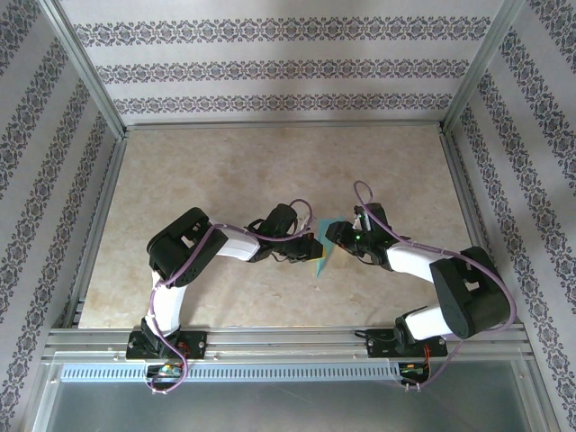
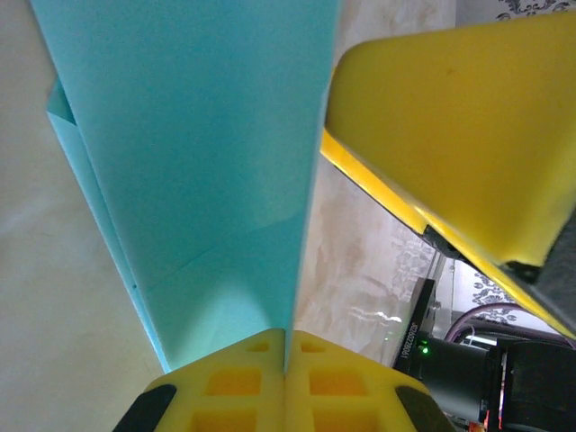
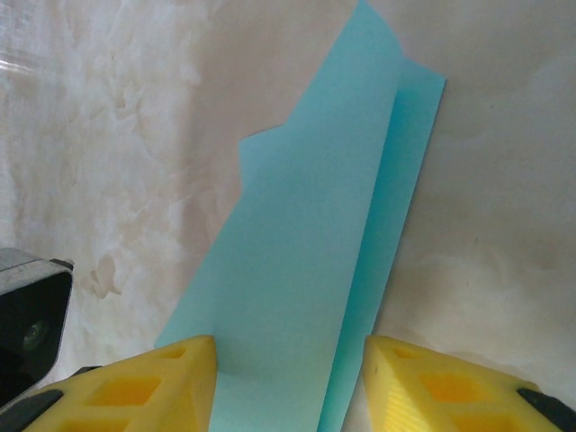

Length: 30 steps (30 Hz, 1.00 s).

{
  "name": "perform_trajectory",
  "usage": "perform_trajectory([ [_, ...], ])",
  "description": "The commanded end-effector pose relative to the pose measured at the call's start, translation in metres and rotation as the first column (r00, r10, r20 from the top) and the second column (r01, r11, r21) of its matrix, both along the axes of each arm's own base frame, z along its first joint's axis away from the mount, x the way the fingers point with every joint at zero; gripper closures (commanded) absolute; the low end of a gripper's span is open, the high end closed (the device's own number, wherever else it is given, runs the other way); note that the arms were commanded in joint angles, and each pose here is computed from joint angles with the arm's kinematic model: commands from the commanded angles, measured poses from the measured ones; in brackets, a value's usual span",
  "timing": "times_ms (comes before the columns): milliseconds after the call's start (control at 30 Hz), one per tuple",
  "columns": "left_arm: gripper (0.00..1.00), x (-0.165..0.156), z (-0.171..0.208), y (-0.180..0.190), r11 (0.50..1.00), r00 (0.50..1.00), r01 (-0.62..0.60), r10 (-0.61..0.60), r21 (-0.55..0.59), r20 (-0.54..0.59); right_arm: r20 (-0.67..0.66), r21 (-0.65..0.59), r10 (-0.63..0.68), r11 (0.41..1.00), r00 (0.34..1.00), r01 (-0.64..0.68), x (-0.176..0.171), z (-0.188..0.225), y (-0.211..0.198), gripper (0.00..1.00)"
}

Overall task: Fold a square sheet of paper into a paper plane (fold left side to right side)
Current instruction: Fold the wing for the fifth time at the center of the table.

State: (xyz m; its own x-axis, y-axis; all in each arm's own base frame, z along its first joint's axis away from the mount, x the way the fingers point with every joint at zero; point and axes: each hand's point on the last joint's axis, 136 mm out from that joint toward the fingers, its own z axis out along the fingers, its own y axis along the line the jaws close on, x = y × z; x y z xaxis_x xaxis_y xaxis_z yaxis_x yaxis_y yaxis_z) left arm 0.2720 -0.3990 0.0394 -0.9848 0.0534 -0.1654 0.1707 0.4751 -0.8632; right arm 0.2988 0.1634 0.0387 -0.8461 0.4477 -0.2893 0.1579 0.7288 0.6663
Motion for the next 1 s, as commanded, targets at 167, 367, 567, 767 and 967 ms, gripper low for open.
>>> perform_trajectory([
  [167, 1.0, 0.004, -0.007, 0.002, 1.0, 1.0, -0.015, 0.014, -0.025, -0.023, 0.03, 0.0, -0.006, 1.0, 1.0, 0.006, 0.013, 0.005, 0.006, 0.54],
  [367, 1.0, 0.004, -0.008, 0.002, 1.0, 1.0, -0.017, 0.017, -0.026, -0.026, 0.028, -0.004, 0.002, 1.0, 1.0, -0.002, 0.015, 0.004, 0.008, 0.54],
  [567, 1.0, 0.004, -0.007, 0.002, 0.999, 1.0, -0.019, 0.018, -0.031, -0.025, 0.019, -0.009, 0.008, 1.0, 1.0, -0.008, 0.015, 0.0, 0.01, 0.54],
  [767, 0.97, 0.005, -0.006, 0.003, 0.999, 1.0, -0.021, 0.021, -0.033, -0.022, -0.001, -0.021, 0.009, 1.0, 1.0, -0.009, 0.014, -0.007, 0.01, 0.55],
  [967, 0.81, 0.005, -0.005, 0.005, 0.999, 0.999, -0.027, 0.026, -0.033, -0.019, -0.066, -0.052, 0.009, 0.999, 0.998, -0.012, 0.008, -0.023, 0.009, 0.56],
])
